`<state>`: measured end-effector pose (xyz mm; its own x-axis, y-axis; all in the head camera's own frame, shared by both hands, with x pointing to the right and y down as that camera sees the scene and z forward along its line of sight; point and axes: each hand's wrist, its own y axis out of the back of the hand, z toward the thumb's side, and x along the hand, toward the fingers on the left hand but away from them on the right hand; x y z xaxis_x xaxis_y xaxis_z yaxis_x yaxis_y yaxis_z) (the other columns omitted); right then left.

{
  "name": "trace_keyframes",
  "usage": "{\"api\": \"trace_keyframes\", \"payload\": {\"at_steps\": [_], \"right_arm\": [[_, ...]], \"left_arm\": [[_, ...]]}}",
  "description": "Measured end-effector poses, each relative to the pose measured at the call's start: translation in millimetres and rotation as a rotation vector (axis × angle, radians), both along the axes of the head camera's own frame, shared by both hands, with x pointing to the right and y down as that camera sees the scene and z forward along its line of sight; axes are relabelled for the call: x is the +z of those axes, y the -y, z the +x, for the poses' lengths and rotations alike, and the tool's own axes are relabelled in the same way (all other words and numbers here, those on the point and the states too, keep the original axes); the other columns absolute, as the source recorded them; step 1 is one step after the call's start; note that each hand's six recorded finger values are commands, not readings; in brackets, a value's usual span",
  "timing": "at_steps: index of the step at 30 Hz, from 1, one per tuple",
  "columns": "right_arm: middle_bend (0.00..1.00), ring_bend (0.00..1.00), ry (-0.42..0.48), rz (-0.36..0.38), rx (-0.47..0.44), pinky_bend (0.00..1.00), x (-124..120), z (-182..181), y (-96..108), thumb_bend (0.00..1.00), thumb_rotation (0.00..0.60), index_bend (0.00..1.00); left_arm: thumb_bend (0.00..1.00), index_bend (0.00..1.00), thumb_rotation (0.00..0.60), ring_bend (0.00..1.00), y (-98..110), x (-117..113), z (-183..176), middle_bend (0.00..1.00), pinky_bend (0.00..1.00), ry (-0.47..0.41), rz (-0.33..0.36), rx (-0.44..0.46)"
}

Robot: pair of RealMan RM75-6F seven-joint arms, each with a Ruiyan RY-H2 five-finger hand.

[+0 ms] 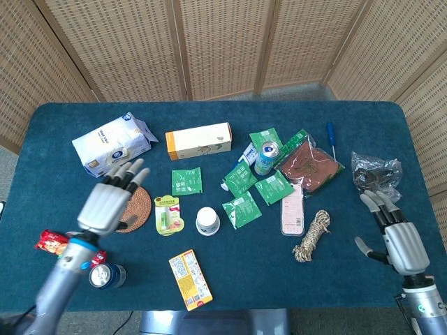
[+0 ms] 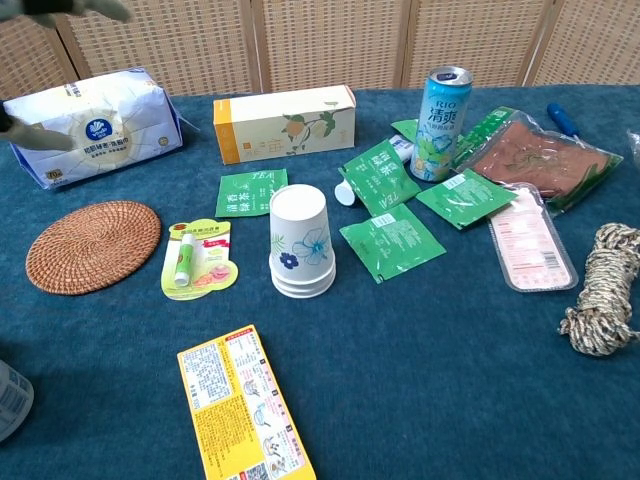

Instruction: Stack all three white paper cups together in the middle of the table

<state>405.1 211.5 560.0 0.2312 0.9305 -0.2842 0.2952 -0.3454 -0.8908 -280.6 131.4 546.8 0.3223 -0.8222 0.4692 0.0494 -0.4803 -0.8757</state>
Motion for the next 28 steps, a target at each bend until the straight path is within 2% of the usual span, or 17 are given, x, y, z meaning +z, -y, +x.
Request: {"api": "trace_keyframes", "payload": {"at_steps": [5, 11, 14, 21, 28], "right_arm": [[0.0, 0.0, -0.015, -0.004, -0.004, 0.19, 1.8, -1.8, -1.3, 0.33, 0.6, 0.03], [0.0, 0.0, -0.026, -0.006, 0.011, 0.19, 2.5, 0.5, -0.9, 0.33, 0.6, 0.03], [0.0, 0.0, -0.035, -0.004, 0.013, 0.19, 2.6, 0.8, -0.8, 0.33, 0.6, 0.03], [0.0, 0.0, -0.094, 0.009, 0.007, 0.19, 3.9, 3.9, 0.5, 0.34, 0.6, 0.03], [0.0, 0.0, -0.121, 0.012, 0.021, 0.19, 4.5, 7.7, 1.5, 0.34, 0.6, 0.03]], "left_arm": [[0.26, 0.0, 0.6, 0.0, -26.3, -10.3, -57.4, 0.0, 0.11, -0.049, 0.006, -0.021], [0.26, 0.0, 0.6, 0.0, -65.6, -19.9, -131.0, 0.0, 0.1, -0.037, 0.009, -0.105], [0.26, 0.0, 0.6, 0.0, -79.3, -24.8, -155.1, 0.0, 0.08, -0.028, 0.025, -0.14], [0.26, 0.0, 0.6, 0.0, -99.1, -32.7, -183.2, 0.0, 0.07, -0.012, 0.078, -0.194], [0.26, 0.0, 0.6, 0.0, -102.8, -30.3, -190.5, 0.0, 0.06, -0.017, 0.082, -0.201]]}}
